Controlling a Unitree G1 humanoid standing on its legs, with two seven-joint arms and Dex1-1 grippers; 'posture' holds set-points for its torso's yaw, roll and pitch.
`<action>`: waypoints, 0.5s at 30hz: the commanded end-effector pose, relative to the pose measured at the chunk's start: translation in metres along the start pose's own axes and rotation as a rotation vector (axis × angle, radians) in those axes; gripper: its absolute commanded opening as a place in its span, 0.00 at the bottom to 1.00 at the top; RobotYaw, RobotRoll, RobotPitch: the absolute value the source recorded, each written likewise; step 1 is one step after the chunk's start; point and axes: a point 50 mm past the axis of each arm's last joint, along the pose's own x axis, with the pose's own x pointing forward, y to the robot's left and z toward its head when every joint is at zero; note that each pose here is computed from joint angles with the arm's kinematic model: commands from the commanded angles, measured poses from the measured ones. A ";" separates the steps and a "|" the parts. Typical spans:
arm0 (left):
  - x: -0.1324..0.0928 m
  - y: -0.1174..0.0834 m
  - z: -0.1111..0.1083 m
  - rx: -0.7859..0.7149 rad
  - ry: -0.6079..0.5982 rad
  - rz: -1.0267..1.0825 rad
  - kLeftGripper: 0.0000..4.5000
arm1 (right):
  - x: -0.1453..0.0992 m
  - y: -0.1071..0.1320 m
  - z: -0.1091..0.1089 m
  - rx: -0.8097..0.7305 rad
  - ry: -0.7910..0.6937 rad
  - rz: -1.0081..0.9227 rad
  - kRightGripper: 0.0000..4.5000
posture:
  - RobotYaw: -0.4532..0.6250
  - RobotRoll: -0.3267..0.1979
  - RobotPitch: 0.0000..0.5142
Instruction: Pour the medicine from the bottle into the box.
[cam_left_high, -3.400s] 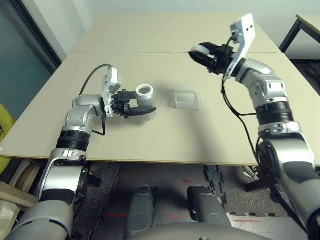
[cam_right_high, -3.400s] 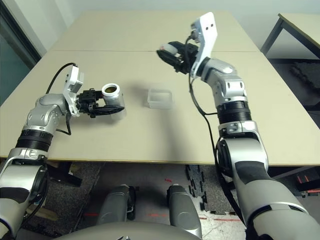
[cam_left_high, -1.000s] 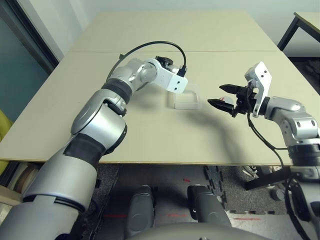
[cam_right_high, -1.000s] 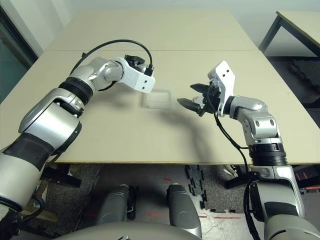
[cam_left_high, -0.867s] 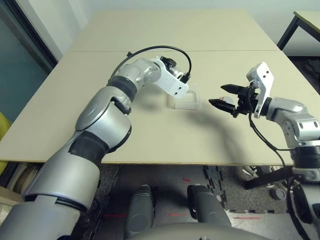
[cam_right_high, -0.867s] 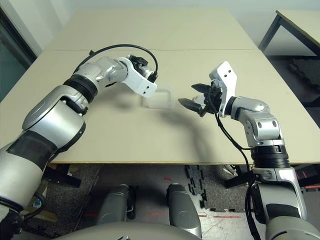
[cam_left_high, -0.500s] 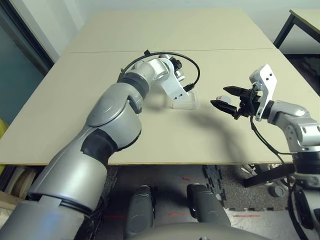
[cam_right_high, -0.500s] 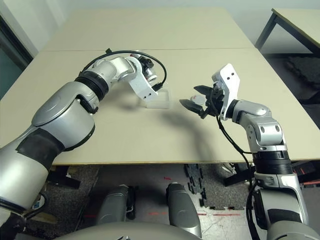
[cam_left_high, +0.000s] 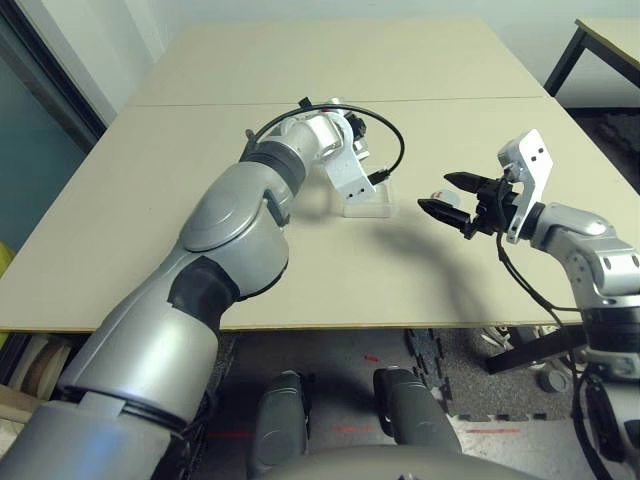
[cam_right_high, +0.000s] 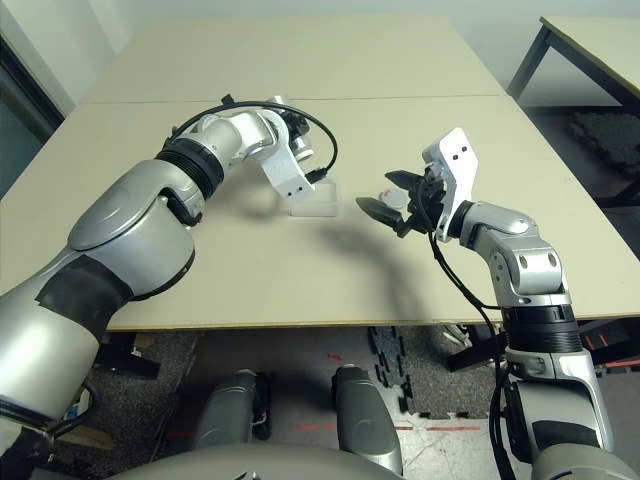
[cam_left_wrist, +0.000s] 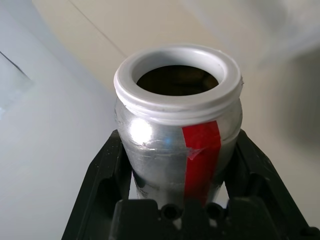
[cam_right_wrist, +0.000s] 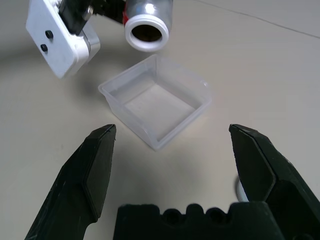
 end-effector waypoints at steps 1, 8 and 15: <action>-0.002 -0.010 -0.005 -0.285 -0.088 -0.031 0.61 | 0.004 0.000 0.002 -0.007 0.002 0.026 1.00 | 0.29 0.62 0.15; -0.007 -0.023 -0.018 -0.806 -0.273 -0.016 0.61 | 0.009 -0.001 0.008 -0.027 0.010 0.064 1.00 | 0.31 0.62 0.16; -0.013 -0.046 -0.035 -1.131 -0.398 0.049 0.61 | 0.012 -0.002 0.013 -0.040 0.012 0.096 1.00 | 0.34 0.62 0.16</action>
